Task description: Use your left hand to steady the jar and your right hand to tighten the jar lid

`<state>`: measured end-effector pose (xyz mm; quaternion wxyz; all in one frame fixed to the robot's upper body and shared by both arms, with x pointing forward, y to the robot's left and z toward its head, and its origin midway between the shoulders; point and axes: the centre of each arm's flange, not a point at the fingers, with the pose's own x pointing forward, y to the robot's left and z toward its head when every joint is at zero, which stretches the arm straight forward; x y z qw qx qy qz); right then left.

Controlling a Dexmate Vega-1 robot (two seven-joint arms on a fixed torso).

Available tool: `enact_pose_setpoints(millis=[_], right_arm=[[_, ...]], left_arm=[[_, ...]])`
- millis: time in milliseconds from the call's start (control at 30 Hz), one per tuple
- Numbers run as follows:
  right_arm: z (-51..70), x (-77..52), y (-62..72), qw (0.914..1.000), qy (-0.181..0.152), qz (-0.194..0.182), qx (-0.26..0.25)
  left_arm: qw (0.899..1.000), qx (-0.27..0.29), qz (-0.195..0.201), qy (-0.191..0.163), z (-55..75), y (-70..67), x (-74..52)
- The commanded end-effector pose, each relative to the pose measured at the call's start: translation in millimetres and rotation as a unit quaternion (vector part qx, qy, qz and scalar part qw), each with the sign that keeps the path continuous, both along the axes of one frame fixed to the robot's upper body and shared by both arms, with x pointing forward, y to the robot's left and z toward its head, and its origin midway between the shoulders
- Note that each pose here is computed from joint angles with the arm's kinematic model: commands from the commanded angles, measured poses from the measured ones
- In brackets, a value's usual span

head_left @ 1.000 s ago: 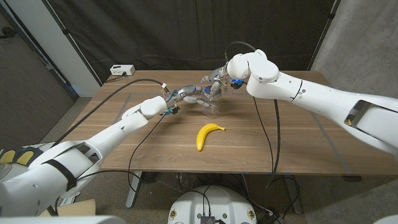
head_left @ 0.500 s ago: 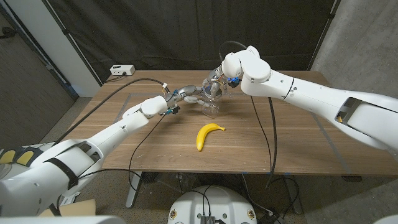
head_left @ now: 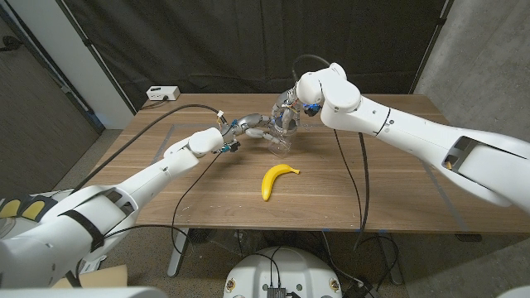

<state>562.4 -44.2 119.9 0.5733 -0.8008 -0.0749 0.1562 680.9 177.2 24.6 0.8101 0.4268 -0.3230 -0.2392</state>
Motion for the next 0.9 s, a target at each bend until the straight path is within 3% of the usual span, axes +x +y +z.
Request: enact_pose_setpoints(millis=[33,100,400,800,900], right_arm=[[-15.4,7.1,-13.8,0.9958,0.013,0.012,0.089],[-18.3,8.2,-16.6,0.9939,0.022,0.009,0.107],[-25.9,7.8,-22.1,0.9819,0.0,-0.056,0.181],[-39.1,9.5,-14.6,0.9731,0.012,-0.12,0.196],[-41.3,9.5,-14.1,0.9711,0.019,-0.122,0.204]], left_arm=[[1.0,-0.007,0.0,0.0,1.7,-0.7,2.1],[1.0,-0.007,0.0,0.0,1.9,-0.7,2.5],[1.0,-0.008,0.0,0.0,1.1,-2.2,5.3],[1.0,-0.023,-0.001,-0.001,-0.7,-1.1,10.0],[1.0,-0.024,-0.001,-0.002,-0.8,-0.6,9.7]])
